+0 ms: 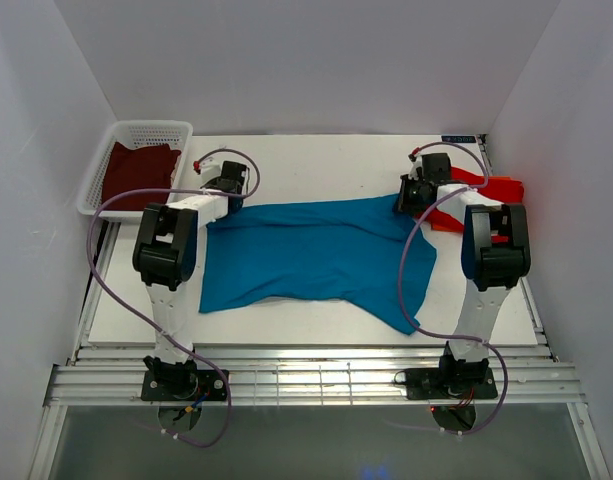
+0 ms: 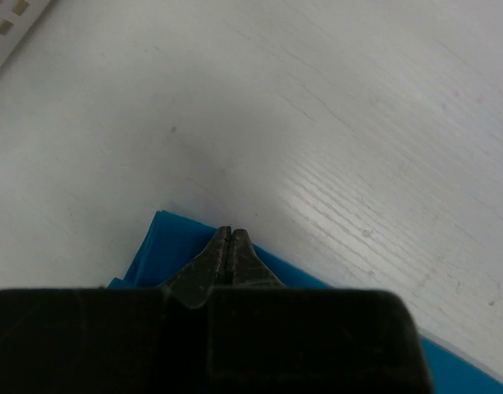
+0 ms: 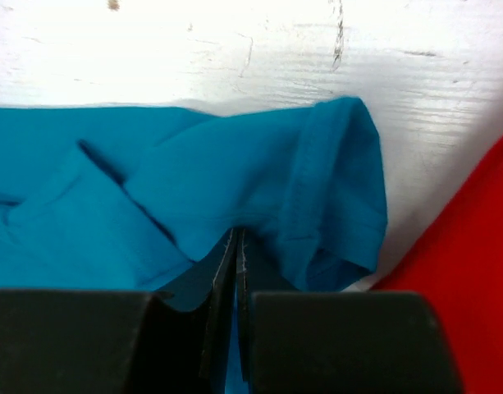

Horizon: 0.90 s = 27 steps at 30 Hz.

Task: Fold and stack the t-shirts
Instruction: Fold the tshirt

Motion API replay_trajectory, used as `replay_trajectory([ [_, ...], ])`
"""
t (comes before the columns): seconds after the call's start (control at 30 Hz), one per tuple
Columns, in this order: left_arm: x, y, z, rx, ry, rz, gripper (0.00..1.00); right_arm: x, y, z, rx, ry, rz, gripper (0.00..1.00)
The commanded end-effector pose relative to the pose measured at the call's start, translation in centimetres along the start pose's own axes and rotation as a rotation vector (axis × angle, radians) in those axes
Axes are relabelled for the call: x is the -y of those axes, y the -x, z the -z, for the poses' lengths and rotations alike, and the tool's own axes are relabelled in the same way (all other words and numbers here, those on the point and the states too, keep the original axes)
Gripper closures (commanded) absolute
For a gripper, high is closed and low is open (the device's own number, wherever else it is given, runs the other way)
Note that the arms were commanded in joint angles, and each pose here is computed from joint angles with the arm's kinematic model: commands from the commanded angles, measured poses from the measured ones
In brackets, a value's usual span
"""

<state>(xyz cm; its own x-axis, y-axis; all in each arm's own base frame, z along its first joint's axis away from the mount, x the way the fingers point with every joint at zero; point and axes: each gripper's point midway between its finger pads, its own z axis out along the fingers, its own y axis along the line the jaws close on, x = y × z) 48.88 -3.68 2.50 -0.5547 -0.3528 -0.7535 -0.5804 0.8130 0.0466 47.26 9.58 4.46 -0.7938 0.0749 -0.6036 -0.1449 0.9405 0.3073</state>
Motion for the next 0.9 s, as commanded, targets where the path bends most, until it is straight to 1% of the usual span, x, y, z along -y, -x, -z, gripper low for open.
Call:
replay_trajectory([
  [0.0,-3.2,-1.8,-1.9,-0.107,0.057,0.029,1.0,-0.8,0.3,-1.4,-0.022,0.026,0.003,0.92],
  [0.07,-3.7,-1.5,-2.4,-0.109,0.066,0.033,1.0,-1.2,-0.4,-2.4,-0.053,0.024,0.003,0.92],
  [0.13,-3.9,-1.4,-2.8,-0.108,0.07,0.029,1.0,-1.8,0.1,-3.0,-0.052,0.021,0.02,0.92],
  [0.27,-2.8,-0.8,-3.6,-0.105,0.052,0.024,1.0,-2.3,0.3,-4.8,-0.062,0.009,0.023,0.92],
  [0.47,-1.9,0.5,-4.5,-0.079,0.05,-0.007,1.0,-1.7,3.0,-6.3,-0.013,-0.046,0.017,0.92],
  [0.53,-1.0,1.1,-4.6,-0.083,0.015,-0.013,1.0,-2.2,3.9,-6.1,-0.003,-0.023,0.031,0.92],
  [0.57,-0.3,1.7,-4.5,-0.063,-0.014,-0.003,1.0,-2.6,4.0,-5.9,0.003,-0.004,0.037,0.92],
  [0.63,0.7,2.9,-3.3,-0.015,-0.07,-0.001,1.0,-3.7,5.5,-5.2,0.073,0.048,0.057,0.92],
  [0.67,1.4,3.7,-2.5,0.024,-0.102,-0.004,1.0,-4.1,5.6,-4.1,0.097,0.057,0.064,0.92],
  [0.7,3.6,5.3,-0.9,0.115,-0.172,-0.028,1.0,-4.5,6.7,-3.5,0.148,0.069,0.076,0.92],
  [0.77,5.1,7.5,2.5,0.228,-0.237,-0.059,1.0,-5.4,8.3,-1.2,0.215,0.08,0.096,0.92],
  [0.8,7.6,9.0,5.2,0.334,-0.295,-0.098,1.0,-5.5,8.1,-0.8,0.219,0.083,0.105,0.92],
  [0.83,8.9,10.8,7.7,0.392,-0.338,-0.1,1.0,-6.0,9.3,0.7,0.262,0.09,0.127,0.92],
  [0.87,11.3,10.7,10.3,0.422,-0.394,-0.126,1.0,-6.2,9.5,1.2,0.275,0.092,0.133,0.92],
])
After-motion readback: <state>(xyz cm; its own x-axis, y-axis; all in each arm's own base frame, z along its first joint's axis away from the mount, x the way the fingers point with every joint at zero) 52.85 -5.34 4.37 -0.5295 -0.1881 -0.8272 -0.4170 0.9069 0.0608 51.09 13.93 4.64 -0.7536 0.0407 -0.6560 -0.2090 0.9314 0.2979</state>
